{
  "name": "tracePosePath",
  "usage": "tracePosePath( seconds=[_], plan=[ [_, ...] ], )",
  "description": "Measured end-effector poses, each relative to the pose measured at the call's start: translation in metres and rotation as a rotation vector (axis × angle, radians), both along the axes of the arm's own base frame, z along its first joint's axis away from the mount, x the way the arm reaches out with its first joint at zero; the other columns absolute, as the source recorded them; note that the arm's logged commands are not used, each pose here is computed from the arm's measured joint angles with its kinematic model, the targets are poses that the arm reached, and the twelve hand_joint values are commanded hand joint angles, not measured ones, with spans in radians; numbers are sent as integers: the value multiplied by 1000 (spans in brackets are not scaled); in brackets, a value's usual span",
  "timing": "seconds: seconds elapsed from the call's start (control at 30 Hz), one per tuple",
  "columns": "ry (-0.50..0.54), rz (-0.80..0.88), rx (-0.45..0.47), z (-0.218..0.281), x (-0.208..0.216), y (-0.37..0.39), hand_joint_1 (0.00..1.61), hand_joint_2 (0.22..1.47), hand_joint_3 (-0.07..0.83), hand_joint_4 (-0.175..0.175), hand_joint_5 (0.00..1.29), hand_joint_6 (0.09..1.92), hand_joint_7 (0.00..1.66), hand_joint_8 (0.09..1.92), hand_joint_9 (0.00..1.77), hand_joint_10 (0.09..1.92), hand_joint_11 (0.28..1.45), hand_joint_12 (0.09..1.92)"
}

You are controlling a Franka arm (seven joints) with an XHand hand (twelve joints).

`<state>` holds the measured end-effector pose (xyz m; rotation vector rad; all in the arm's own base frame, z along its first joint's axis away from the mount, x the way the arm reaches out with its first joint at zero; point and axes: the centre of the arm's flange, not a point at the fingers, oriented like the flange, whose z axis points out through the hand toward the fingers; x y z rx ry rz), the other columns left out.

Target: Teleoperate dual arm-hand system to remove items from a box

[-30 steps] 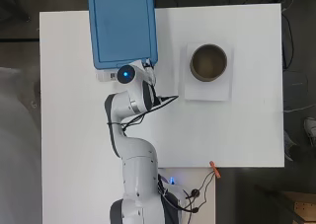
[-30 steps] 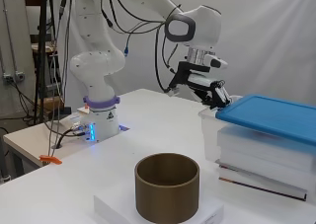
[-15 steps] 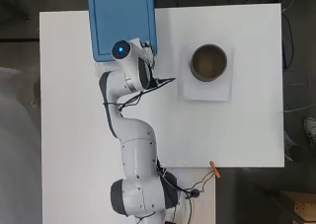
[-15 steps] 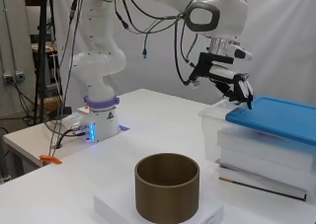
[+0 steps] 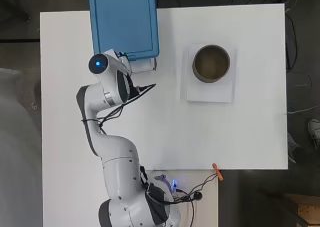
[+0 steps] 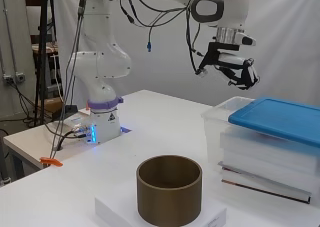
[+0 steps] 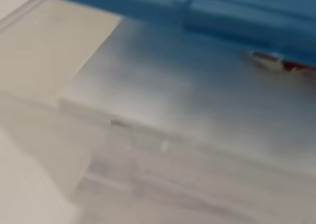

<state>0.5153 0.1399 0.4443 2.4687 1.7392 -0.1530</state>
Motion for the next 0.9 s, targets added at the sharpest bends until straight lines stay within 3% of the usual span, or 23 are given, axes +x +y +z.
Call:
tracePosePath(
  seconds=[0.1,0.13,0.17,0.2,0.23,0.27,0.33,0.37,0.43,0.5,0.57,0.63,0.67,0.77,0.9],
  plan=[
    [65,21,4,-27,-22,9,974,1152,-1,175,905,1104,1254,1920,1453,1920,1050,1818],
    [83,8,9,-34,-28,3,975,1152,-1,175,905,1105,1237,1920,1401,1920,947,1779],
    [96,-13,16,-38,-33,-7,973,1155,0,175,899,1116,1210,1920,1310,1920,785,1414],
    [105,-46,24,-41,-38,-21,971,1157,0,175,895,1125,1192,1920,1236,1920,685,919],
    [108,-92,30,-41,-42,-39,972,1158,0,175,893,1127,1183,1920,1201,1920,671,537],
    [105,-145,36,-39,-44,-60,983,1148,0,175,914,1092,1179,1920,1223,1920,691,665],
    [100,-298,64,-34,-47,-121,984,1150,2,175,909,1100,1182,1920,1330,1920,783,1319],
    [102,-354,73,-35,-50,-142,983,1152,2,175,905,1107,1183,1920,1359,1920,801,1497],
    [113,-396,76,-39,-54,-153,981,1154,2,175,901,1115,1220,1920,1407,1920,850,1657],
    [126,-395,66,-45,-55,-143,981,1155,1,175,898,1120,1279,1920,1453,1920,910,1715],
    [144,-385,50,-53,-52,-130,979,1158,1,175,893,1129,1305,1920,1465,1920,862,1686],
    [180,-393,56,-66,-42,-131,973,1165,1,175,880,1154,1292,1920,1416,1920,689,1107],
    [189,-394,59,-70,-38,-131,972,1166,1,175,877,1158,1283,1920,1401,1920,676,1005],
    [193,-389,72,-70,-23,-133,970,1169,1,175,873,1166,1271,1920,1418,1920,710,1379],
    [181,-394,82,-57,-28,-128,956,1183,2,175,845,1209,1280,1920,1448,1920,868,1632]
  ],
)
